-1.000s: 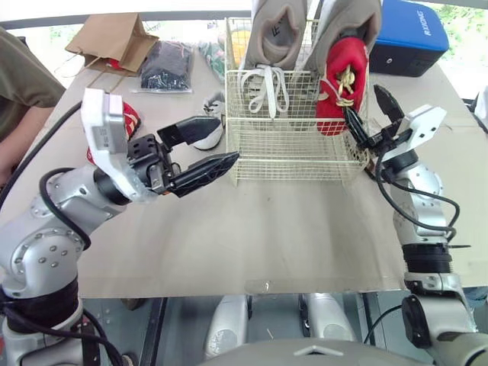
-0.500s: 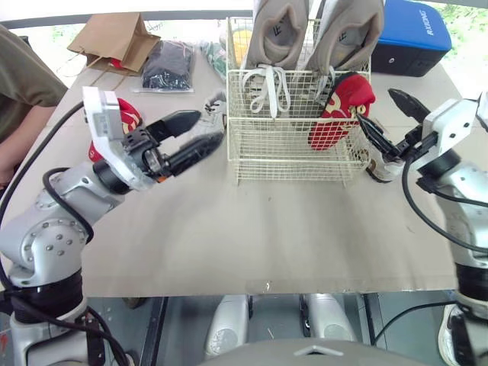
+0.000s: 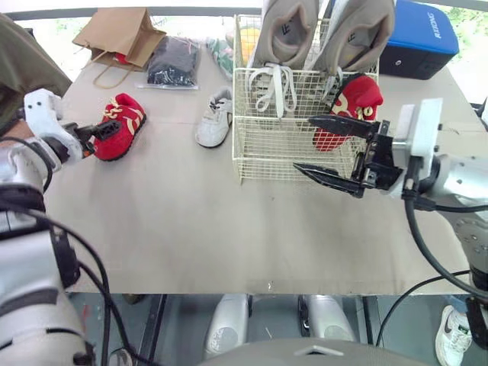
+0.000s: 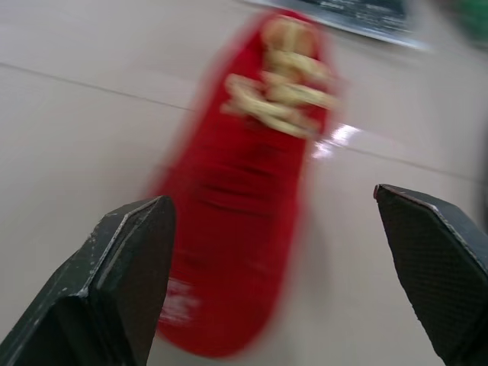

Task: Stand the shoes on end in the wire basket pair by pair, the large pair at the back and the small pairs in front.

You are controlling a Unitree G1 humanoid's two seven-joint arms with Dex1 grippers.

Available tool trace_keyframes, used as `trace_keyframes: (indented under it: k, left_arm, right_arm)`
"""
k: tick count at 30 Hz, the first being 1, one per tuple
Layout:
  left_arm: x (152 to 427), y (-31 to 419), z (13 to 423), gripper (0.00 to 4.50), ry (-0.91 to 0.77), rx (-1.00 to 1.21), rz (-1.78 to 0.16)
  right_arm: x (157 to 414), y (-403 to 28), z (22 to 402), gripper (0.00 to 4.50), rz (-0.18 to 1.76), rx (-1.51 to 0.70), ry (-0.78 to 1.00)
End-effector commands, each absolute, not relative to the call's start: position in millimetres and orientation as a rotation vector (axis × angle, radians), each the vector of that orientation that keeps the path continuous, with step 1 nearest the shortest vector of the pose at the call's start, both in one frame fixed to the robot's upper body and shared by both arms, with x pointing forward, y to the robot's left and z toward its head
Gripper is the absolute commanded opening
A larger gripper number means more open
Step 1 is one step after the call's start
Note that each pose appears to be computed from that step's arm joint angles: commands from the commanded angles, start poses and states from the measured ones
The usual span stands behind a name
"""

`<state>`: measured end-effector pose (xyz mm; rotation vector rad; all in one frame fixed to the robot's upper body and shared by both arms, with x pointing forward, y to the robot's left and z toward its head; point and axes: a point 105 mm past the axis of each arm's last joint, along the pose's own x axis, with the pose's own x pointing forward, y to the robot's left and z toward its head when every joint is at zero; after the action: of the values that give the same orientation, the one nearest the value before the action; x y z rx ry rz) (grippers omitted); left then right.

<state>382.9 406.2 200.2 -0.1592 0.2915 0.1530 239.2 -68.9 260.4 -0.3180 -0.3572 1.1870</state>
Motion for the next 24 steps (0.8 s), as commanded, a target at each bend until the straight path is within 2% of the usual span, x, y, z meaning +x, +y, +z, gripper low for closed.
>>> trace_keyframes:
  k: [1, 5, 6, 8, 12, 13, 14, 17, 20, 24]
  left_arm:
    - [381, 426, 207, 4.50, 0.309, 0.007, 0.309]
    - [387, 414, 189, 4.50, 0.401, 0.052, 0.271]
    - [388, 409, 182, 4.25, 0.423, 0.043, 0.248]
    - [390, 401, 174, 3.61, 0.440, -0.004, 0.216]
    - [391, 390, 166, 1.73, 0.439, -0.174, 0.168]
    - [389, 388, 164, 1.62, 0.441, -0.217, 0.149]
    - [388, 387, 165, 0.93, 0.433, -0.253, 0.139]
    - [386, 384, 170, 0.07, 0.405, -0.351, 0.092]
    - [381, 379, 185, 0.07, 0.365, -0.475, -0.006]
    - [369, 364, 200, 0.07, 0.435, -0.499, -0.175]
  right_arm:
    - [227, -66, 268, 3.16, 1.142, -0.324, -0.404]
    - [222, -68, 269, 3.16, 1.089, -0.312, -0.404]
    - [221, -69, 269, 3.20, 1.073, -0.314, -0.401]
    - [220, -71, 269, 3.22, 1.044, -0.317, -0.396]
    - [216, -73, 270, 3.22, 1.008, -0.310, -0.387]
    - [216, -74, 269, 3.22, 1.000, -0.311, -0.383]
    - [216, -75, 269, 3.22, 0.993, -0.313, -0.379]
    - [216, -76, 268, 3.22, 0.985, -0.312, -0.371]
    - [217, -76, 268, 3.22, 0.998, -0.299, -0.371]
    - [221, -76, 267, 3.22, 1.031, -0.295, -0.364]
